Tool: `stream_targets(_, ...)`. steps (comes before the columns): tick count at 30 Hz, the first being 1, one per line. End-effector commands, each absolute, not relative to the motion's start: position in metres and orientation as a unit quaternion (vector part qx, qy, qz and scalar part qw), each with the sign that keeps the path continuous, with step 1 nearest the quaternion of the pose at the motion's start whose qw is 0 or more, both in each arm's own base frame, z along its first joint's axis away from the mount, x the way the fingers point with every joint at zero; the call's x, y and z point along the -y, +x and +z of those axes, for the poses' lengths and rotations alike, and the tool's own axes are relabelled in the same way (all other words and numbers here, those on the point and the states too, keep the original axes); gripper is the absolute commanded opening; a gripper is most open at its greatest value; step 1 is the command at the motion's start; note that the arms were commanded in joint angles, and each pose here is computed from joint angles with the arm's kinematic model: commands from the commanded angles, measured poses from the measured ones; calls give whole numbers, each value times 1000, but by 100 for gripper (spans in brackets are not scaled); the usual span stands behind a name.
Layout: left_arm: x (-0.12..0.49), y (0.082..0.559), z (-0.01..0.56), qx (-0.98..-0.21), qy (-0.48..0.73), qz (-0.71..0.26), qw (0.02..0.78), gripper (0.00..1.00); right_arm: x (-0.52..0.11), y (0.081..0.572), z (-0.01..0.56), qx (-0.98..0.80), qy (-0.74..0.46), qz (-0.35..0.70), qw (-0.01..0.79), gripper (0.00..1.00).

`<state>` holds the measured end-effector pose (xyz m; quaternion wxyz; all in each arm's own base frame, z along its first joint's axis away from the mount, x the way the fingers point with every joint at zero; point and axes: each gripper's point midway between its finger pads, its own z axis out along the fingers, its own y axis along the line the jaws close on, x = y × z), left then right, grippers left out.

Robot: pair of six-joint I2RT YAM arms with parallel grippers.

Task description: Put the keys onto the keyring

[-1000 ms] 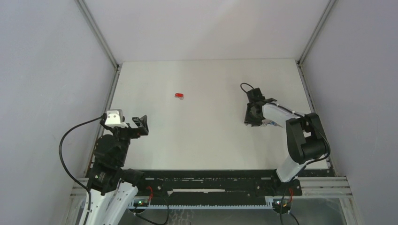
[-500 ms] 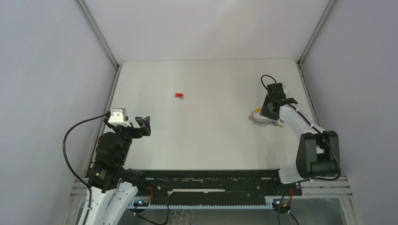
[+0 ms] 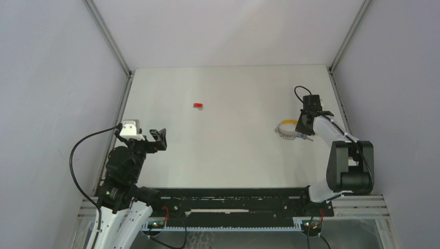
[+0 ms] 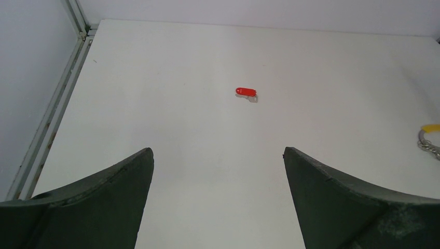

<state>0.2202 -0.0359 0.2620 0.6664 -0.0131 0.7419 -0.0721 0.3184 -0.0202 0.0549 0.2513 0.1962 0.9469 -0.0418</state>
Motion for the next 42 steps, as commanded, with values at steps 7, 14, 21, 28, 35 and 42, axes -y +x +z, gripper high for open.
stream_targets(7,39,219,269,-734,1,-77,674,100,22,329,34,-954,178,-39,239,31)
stream_targets(14,39,219,269,-735,1,-77,674,100,19,328,26,-958,169,-41,229,32)
stream_targets(21,39,219,269,-734,1,-77,674,100,22,330,24,-957,168,-58,229,29)
stream_targets(28,40,219,268,-735,3,-78,673,100,24,339,40,-949,164,-61,261,27)
stream_targets(35,40,219,268,-735,3,-78,674,100,24,342,40,-951,153,-75,259,22)
stream_targets(42,40,219,268,-735,4,-79,674,100,20,347,48,-949,132,-94,270,24)
